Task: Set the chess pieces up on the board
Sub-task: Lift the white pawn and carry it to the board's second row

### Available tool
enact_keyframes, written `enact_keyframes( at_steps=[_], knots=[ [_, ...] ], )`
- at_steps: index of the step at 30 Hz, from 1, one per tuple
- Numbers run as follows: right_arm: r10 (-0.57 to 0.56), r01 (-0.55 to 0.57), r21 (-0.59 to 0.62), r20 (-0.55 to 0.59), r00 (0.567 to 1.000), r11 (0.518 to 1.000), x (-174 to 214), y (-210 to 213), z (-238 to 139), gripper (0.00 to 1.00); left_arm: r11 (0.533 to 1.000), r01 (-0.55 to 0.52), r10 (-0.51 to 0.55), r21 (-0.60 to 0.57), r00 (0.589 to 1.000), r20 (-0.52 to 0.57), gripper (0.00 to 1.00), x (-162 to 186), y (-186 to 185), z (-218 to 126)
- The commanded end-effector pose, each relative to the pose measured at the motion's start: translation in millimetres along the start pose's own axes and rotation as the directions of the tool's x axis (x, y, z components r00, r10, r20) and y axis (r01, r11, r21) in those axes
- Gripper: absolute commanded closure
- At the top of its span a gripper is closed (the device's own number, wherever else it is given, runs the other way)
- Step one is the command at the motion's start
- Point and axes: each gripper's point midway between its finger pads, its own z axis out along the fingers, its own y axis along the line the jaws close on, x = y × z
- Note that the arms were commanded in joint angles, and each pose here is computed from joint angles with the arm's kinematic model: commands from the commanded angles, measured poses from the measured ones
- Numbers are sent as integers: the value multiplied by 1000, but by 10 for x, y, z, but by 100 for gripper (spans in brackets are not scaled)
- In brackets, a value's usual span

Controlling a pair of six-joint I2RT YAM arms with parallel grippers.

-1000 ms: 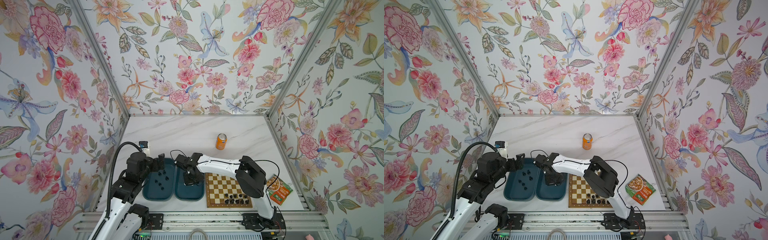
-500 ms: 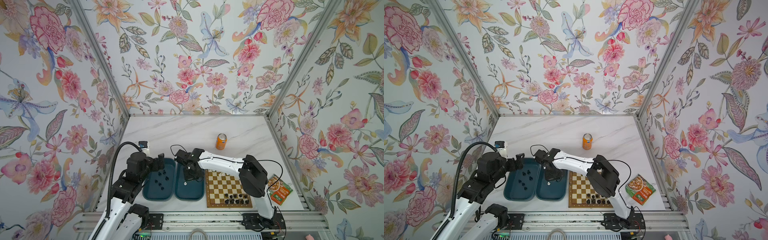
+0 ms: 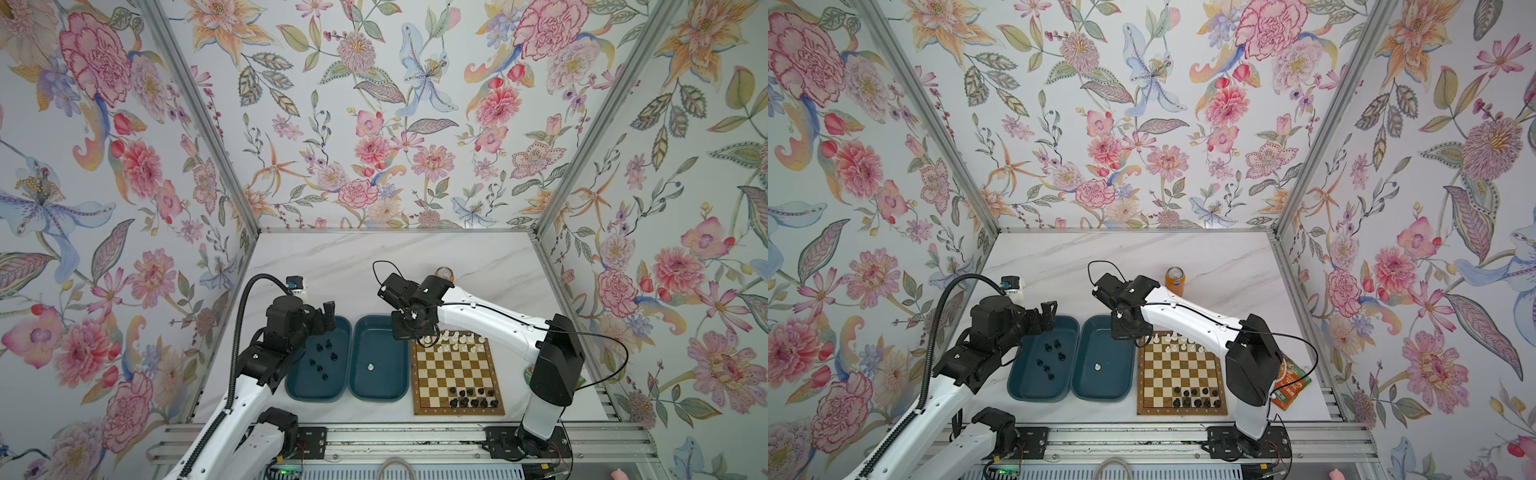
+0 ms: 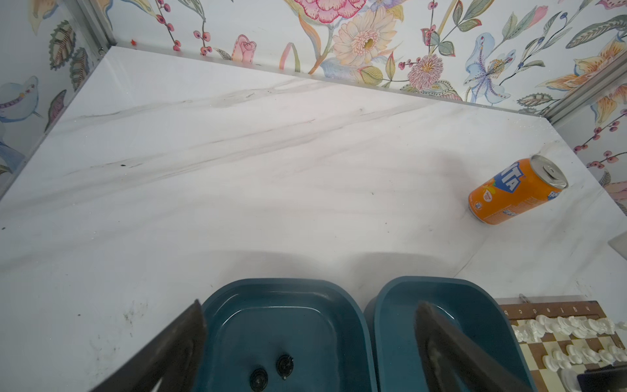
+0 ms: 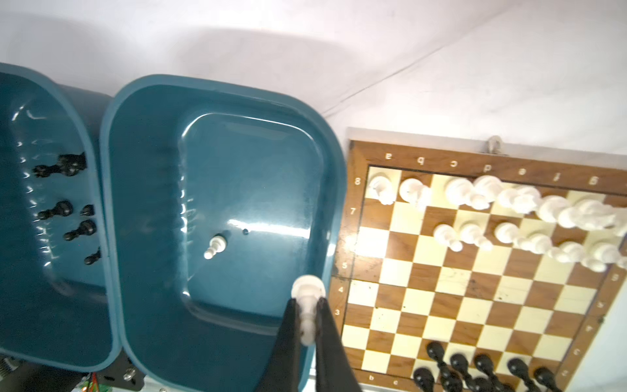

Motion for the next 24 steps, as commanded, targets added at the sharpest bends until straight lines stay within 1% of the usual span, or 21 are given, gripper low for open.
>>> enact_keyframes(
  at_steps=[1, 6, 8, 14, 20, 24],
  knots=[
    [13, -11, 65, -24, 1000, 998, 105, -261, 20, 92, 999, -9, 8, 46, 1000, 24, 4, -33, -213, 70],
    [31, -27, 89, -41, 999, 996, 168, -461, 101, 92, 990, -128, 128, 61, 992, -2, 4, 19, -576, 195],
    [45, -40, 87, -54, 998, 995, 196, -525, 161, 92, 986, -151, 152, 73, 988, -1, 4, 9, -685, 240],
    [60, -54, 78, -88, 994, 996, 231, -665, 309, 92, 987, -141, 142, 81, 990, -5, 4, -2, -804, 379],
    [58, -50, 70, -108, 992, 996, 227, -740, 433, 92, 990, -120, 122, 79, 992, -17, 4, 17, -826, 445],
    [54, -47, 67, -119, 991, 997, 202, -741, 514, 91, 990, -124, 126, 72, 992, -18, 4, -12, -836, 465]
  ],
)
